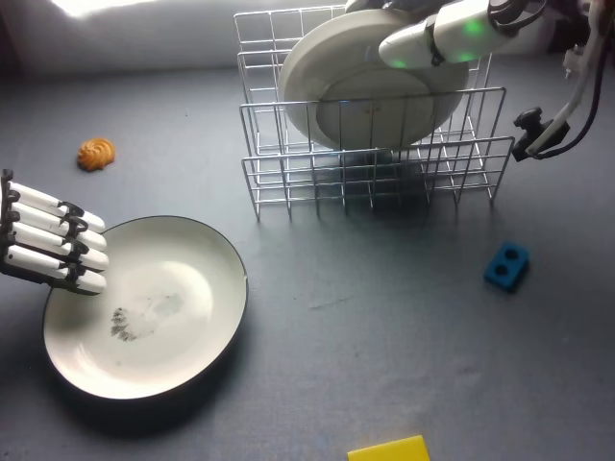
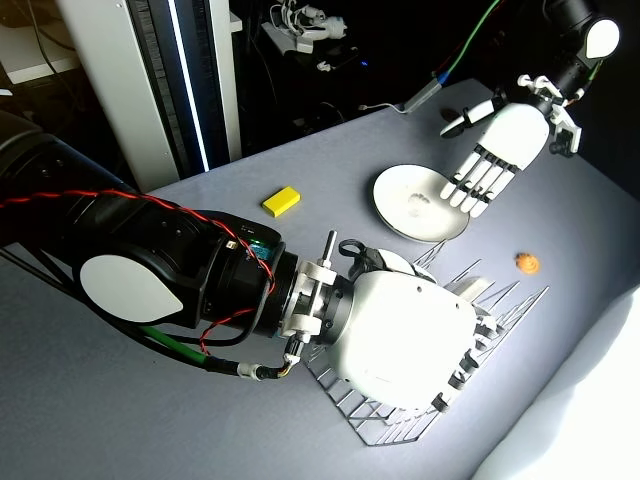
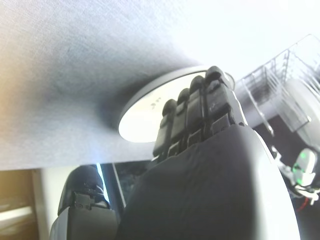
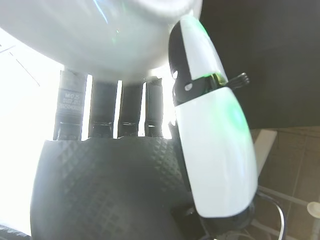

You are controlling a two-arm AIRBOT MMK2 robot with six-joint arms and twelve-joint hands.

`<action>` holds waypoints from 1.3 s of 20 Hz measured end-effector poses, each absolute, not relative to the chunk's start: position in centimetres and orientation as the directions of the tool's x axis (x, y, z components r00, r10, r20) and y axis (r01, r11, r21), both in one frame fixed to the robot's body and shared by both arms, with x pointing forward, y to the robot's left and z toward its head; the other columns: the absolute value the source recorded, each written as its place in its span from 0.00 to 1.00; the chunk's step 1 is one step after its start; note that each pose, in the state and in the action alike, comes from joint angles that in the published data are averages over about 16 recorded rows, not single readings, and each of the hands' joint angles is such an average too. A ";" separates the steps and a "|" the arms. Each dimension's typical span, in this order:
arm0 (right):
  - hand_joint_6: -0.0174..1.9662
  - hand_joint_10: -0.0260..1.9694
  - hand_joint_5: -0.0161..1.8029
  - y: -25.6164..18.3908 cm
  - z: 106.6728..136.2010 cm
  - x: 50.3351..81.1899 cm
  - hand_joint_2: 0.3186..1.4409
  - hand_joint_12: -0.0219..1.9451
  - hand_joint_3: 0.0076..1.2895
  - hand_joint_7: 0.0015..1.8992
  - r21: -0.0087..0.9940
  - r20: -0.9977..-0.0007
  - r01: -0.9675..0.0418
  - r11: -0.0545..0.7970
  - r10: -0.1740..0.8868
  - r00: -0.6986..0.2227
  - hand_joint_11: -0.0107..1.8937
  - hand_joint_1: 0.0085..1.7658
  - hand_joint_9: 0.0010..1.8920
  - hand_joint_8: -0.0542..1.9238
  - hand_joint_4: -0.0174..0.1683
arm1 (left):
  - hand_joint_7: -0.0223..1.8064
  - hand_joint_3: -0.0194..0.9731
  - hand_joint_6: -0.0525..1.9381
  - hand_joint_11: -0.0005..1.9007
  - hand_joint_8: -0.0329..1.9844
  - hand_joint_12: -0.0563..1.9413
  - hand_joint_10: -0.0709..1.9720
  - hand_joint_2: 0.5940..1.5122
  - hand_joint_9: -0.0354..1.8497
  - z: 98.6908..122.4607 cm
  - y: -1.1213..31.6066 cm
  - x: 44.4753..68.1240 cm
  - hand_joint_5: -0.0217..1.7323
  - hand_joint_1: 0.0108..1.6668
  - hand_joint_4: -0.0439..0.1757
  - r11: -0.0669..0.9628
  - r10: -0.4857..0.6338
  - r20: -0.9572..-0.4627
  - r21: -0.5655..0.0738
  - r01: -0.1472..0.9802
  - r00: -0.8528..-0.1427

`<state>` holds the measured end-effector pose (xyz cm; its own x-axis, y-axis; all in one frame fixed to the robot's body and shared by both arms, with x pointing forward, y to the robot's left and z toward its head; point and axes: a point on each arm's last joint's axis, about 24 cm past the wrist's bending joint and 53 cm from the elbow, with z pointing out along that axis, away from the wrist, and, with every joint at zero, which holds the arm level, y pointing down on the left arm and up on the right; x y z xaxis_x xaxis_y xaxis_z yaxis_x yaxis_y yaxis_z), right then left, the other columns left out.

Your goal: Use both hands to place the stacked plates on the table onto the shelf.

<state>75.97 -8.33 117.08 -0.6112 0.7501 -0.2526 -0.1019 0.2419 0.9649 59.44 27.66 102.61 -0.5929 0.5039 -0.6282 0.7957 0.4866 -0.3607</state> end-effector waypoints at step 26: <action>0.02 0.02 0.13 4.6 121.6 59.4 0.43 0.48 0.01 0.12 0.485 -0.873 -0.786 0.385 0.263 -0.410 0.02 0.64 0.15 0.03 0.11 | 0.01 0.04 0.03 0.02 0.01 0.04 0.01 0.56 0.01 100.5 27.7 58.0 0.02 0.00 0.19 0.527 0.483 -0.571 -0.417 0.741 -0.664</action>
<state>59.41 4.61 121.56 -0.4098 0.2633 -0.8733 -0.7856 0.3846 0.4846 57.99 27.71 100.50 -0.6642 0.4827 -0.5708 0.7409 0.5268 -0.4166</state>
